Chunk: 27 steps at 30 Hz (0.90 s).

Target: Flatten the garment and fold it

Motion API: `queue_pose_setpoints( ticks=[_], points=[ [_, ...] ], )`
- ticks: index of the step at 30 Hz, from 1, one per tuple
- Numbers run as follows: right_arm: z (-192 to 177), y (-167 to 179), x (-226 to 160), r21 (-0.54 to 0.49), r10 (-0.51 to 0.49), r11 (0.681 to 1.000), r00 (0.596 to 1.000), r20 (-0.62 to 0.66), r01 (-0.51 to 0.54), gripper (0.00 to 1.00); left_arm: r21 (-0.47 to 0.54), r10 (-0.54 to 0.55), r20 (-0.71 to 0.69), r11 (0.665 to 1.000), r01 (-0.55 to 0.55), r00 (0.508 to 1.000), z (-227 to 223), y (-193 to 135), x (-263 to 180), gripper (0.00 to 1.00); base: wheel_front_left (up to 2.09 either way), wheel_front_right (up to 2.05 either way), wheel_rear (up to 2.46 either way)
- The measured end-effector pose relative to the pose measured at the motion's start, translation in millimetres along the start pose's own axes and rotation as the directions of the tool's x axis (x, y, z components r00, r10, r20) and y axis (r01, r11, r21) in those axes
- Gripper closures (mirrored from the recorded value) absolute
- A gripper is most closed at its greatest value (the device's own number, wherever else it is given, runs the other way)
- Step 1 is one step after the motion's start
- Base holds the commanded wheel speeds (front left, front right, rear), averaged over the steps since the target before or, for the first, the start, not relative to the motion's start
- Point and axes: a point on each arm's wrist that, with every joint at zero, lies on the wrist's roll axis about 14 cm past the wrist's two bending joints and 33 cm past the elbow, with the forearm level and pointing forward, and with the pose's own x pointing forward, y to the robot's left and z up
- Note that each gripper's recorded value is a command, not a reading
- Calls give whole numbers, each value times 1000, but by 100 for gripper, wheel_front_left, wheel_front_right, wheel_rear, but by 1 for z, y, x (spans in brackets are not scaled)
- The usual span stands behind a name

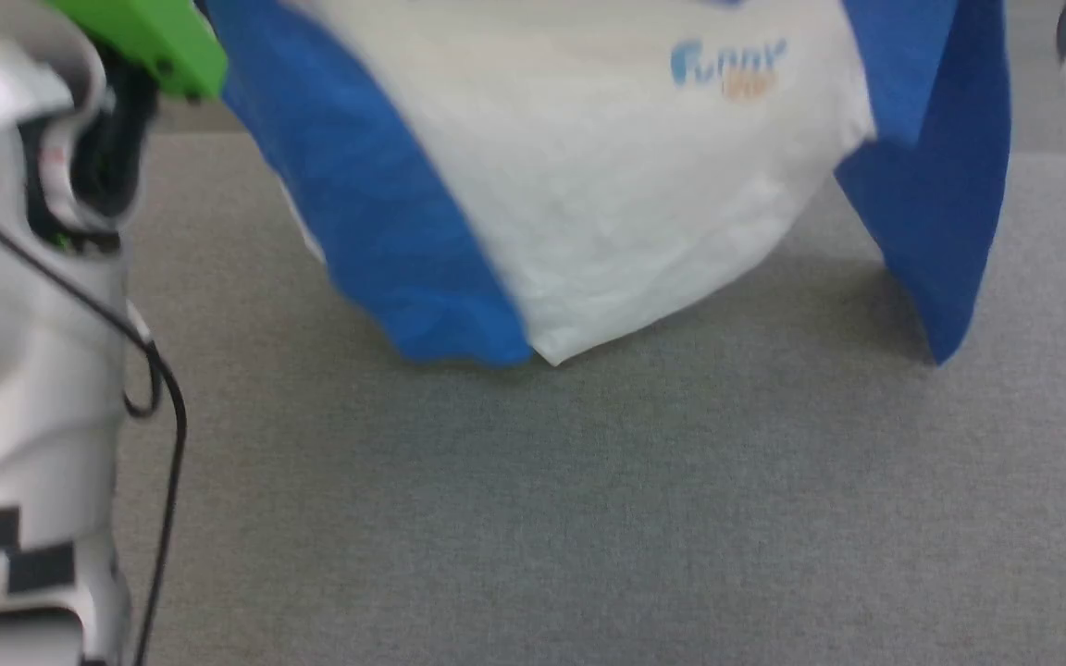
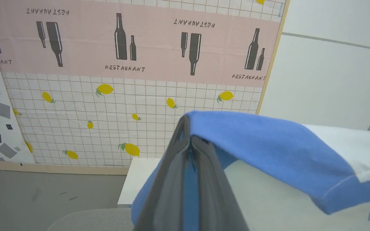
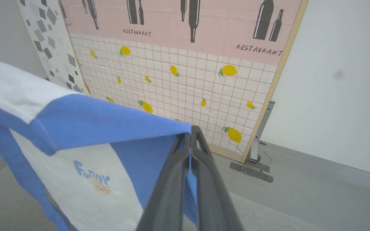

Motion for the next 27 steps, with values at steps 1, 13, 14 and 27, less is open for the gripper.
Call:
queue_pose_setpoints(
  ticks=[1, 13, 14, 27],
  points=[
    [4, -2, 6, -1, -5, 1000, 1000, 6, 5, 100, 18, 4, -1, 1000, -4, 1000, 1, 2, 7, 100, 0, 0, 0],
    [53, -47, 86, -31, -124, 991, 980, 156, 130, 100, 112, 59, 54, 992, -65, 997, 1, 21, 105, 100, 0, 0, 0],
    [58, -50, 91, -15, -130, 991, 974, 187, 135, 100, 117, 59, 66, 991, -66, 996, -1, 21, 112, 100, 0, 0, 0],
    [16, -82, 148, 34, -164, 986, 954, 252, 160, 100, 75, 71, 109, 994, -80, 991, -74, 32, 163, 100, 0, 0, 0]
  ],
)
